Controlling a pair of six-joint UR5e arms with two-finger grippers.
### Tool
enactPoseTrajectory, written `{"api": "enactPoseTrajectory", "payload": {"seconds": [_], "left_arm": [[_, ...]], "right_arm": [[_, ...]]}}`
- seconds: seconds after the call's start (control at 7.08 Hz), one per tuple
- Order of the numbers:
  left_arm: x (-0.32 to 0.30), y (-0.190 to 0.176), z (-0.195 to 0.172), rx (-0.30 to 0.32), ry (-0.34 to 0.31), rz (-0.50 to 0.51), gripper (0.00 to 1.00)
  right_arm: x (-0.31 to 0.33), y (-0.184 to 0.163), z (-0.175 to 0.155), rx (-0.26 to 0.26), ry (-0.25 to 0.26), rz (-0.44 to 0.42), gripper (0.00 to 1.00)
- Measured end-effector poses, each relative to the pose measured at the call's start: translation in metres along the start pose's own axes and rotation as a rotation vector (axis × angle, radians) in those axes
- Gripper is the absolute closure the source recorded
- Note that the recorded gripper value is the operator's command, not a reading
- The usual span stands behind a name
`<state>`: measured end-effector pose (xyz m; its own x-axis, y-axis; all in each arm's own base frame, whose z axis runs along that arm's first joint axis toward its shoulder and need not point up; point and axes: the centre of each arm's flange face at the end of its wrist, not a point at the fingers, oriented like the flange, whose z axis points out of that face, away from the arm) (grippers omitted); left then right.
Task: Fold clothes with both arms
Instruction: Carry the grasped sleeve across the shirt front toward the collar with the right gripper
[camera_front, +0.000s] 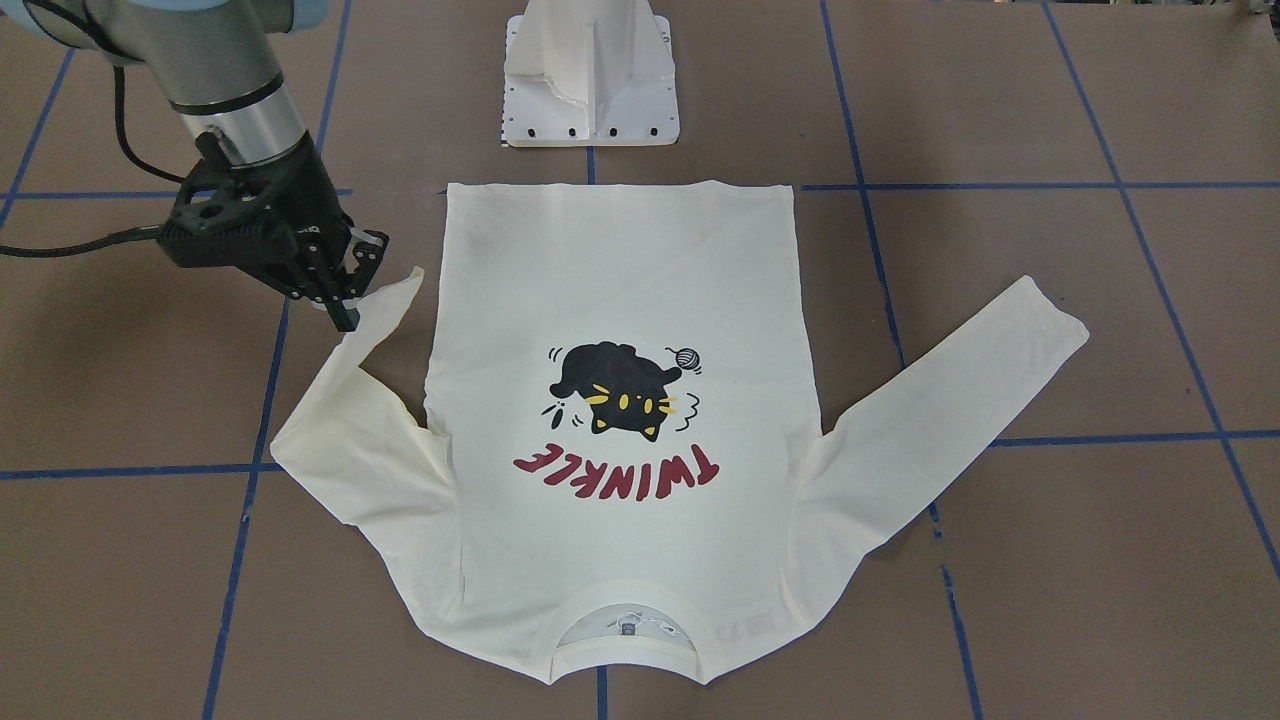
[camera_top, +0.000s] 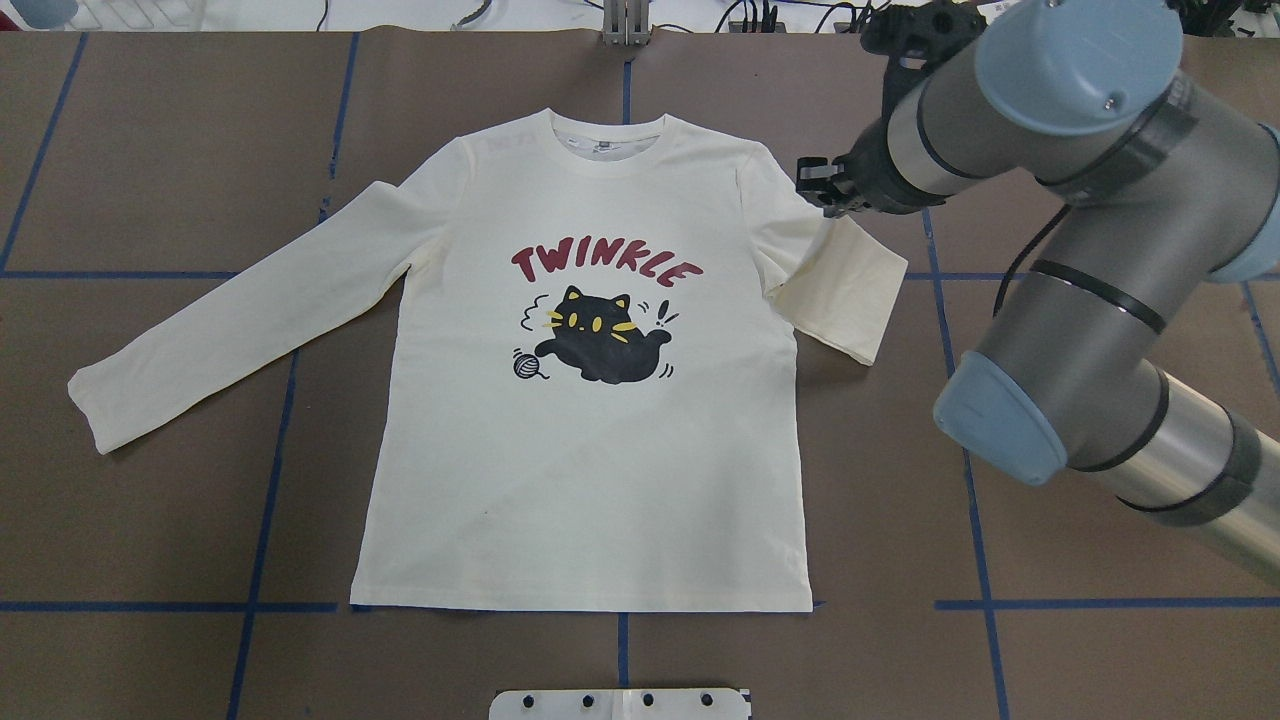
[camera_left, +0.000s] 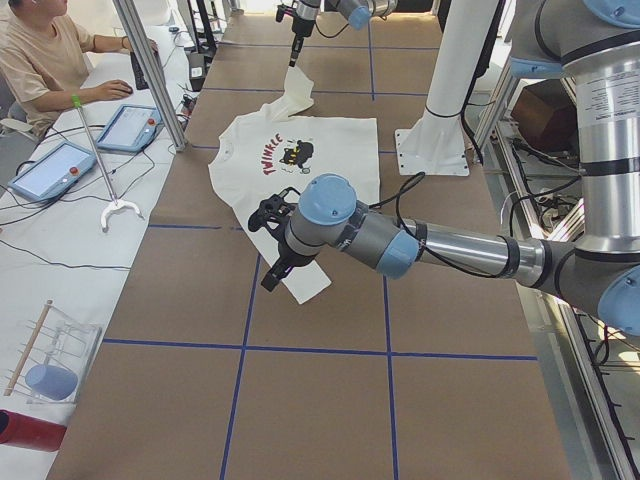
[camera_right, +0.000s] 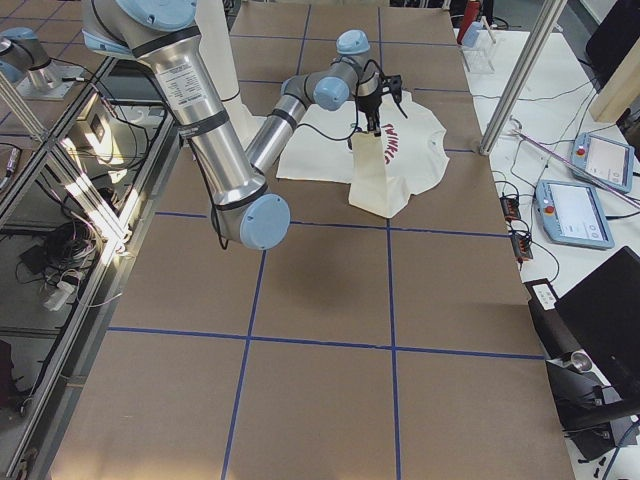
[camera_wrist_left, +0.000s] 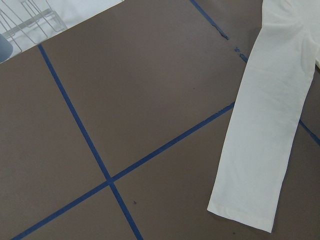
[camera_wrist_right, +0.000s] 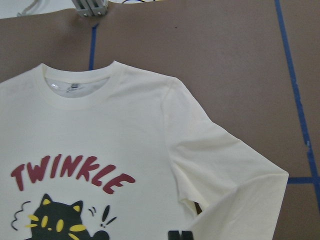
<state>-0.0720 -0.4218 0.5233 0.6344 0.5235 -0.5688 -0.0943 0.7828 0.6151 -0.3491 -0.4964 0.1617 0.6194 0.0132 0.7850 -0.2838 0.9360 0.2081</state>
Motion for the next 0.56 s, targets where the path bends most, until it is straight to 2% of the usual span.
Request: {"api": "enactPoseTrajectory", "payload": {"seconds": [0.14,0.28,0.56], "left_arm": [[0.000,0.001,0.000,-0.001,0.000,-0.002,0.00],[-0.001,0.001,0.001,-0.002,0.000,-0.004,0.00],[-0.002,0.002,0.001,-0.004,0.000,-0.007,0.00]], "right_arm": [[-0.045,-0.009,-0.004,0.009,-0.028,-0.011,1.00],[-0.098,-0.013,0.005,0.017,-0.031,-0.001,1.00],[-0.229,-0.017,0.048,0.024,0.021,0.076,1.00]]}}
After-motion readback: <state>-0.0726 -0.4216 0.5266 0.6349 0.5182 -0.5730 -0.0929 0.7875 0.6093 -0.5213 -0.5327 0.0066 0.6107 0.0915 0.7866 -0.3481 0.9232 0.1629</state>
